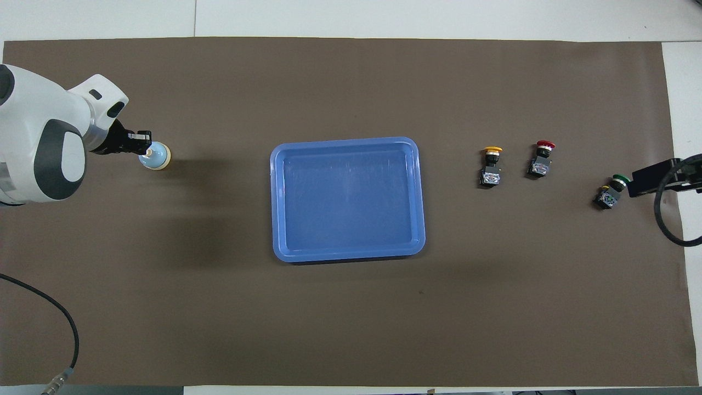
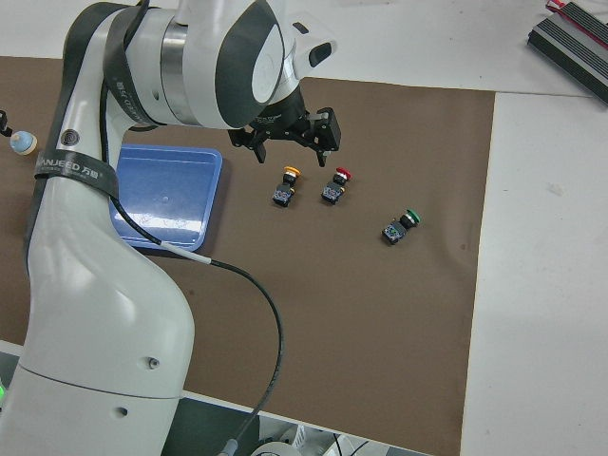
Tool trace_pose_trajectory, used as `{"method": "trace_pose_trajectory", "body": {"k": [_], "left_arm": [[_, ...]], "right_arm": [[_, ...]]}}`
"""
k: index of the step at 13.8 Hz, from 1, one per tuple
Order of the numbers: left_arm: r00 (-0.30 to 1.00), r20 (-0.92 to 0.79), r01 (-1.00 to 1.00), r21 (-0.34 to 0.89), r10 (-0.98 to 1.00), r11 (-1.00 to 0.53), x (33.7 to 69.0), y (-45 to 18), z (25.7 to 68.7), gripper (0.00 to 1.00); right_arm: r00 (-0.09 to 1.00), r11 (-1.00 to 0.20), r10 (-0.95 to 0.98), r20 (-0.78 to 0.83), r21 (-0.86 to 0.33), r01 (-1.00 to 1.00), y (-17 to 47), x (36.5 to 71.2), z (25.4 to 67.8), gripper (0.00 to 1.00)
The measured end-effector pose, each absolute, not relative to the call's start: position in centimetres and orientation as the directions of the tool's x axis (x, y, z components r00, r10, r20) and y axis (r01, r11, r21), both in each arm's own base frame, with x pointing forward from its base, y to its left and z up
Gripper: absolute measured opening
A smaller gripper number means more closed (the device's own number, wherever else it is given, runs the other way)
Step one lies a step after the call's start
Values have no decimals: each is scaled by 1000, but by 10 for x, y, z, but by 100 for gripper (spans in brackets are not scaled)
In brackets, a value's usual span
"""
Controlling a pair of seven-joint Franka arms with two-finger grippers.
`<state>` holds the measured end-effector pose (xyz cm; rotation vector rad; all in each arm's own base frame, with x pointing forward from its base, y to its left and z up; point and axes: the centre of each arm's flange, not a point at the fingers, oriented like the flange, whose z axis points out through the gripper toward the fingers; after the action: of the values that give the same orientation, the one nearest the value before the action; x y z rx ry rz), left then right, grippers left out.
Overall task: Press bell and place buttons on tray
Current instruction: 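Press down on the bell top with the left gripper, then lift the left gripper off the bell and retract it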
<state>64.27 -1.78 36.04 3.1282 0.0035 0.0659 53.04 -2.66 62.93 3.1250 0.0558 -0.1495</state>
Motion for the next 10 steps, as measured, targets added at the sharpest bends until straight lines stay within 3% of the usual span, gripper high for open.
{"method": "trace_pose_trajectory", "body": {"k": [10], "left_arm": [[995,104,3,13,5,-1000,644,-18,339,1]], "right_arm": [[995,-999,35,-96,11,36,-27,530,629,100]]}}
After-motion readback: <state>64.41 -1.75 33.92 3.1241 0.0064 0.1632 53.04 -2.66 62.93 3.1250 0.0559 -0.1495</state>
